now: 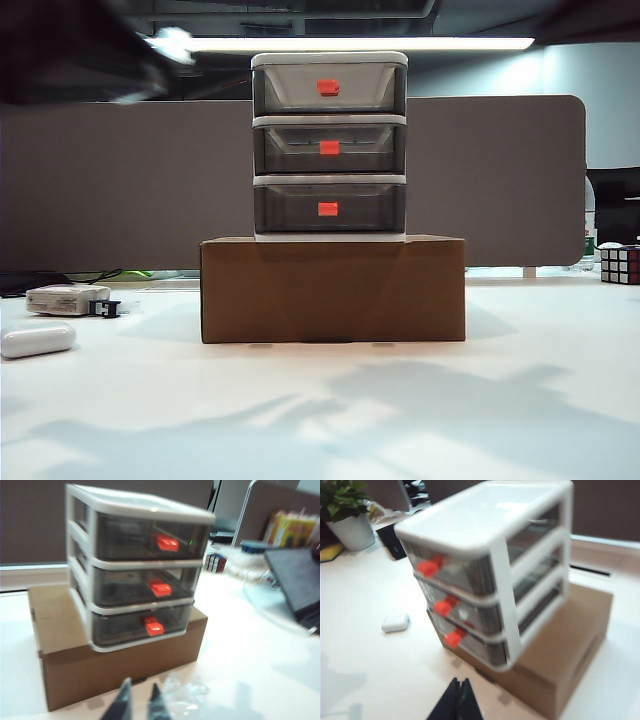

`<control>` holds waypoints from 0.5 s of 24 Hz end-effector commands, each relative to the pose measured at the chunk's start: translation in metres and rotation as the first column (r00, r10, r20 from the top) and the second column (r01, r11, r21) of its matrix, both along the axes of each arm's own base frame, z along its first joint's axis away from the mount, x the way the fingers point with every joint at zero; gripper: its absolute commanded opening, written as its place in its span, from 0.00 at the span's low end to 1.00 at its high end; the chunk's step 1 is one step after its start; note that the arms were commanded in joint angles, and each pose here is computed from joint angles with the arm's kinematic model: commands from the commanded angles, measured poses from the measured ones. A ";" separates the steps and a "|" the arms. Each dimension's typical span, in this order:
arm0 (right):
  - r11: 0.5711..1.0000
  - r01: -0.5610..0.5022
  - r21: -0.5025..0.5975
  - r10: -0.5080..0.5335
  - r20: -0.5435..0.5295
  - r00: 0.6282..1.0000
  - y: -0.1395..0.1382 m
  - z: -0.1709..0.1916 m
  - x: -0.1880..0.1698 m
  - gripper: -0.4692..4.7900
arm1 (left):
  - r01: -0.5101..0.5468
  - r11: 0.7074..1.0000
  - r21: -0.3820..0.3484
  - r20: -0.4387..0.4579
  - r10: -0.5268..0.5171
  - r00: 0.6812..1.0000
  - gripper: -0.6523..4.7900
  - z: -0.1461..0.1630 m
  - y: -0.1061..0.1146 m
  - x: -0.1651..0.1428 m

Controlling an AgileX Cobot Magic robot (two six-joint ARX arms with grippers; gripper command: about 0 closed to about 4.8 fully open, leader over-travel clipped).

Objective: Open the second layer of the drawer on the table, pick up the earphone case on the table and put it in, and finally close the drawer.

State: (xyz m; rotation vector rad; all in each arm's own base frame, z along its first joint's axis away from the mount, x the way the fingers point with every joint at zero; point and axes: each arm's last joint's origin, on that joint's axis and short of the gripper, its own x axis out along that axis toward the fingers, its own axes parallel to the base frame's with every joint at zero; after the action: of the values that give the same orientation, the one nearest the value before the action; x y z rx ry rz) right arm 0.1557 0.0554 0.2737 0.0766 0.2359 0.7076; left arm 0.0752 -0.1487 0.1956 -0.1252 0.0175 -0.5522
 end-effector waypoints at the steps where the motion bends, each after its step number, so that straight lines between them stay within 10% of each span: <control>1: 0.994 -0.105 -0.017 0.106 0.049 0.993 0.007 0.024 0.018 0.08 | -0.073 0.997 0.004 0.004 0.073 0.997 0.18 0.000 -0.026 0.012; 12: 0.968 -0.244 -0.061 0.249 0.087 0.965 0.024 0.057 0.067 0.08 | -0.201 0.980 -0.002 -0.011 0.201 0.980 0.18 -0.008 -0.101 0.046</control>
State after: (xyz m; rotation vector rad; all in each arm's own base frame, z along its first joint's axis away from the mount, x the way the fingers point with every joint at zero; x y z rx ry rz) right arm 0.2212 0.0783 0.3275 -0.0255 0.1895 0.9333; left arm 0.1199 -0.2481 0.1817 -0.0753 0.0272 -0.3433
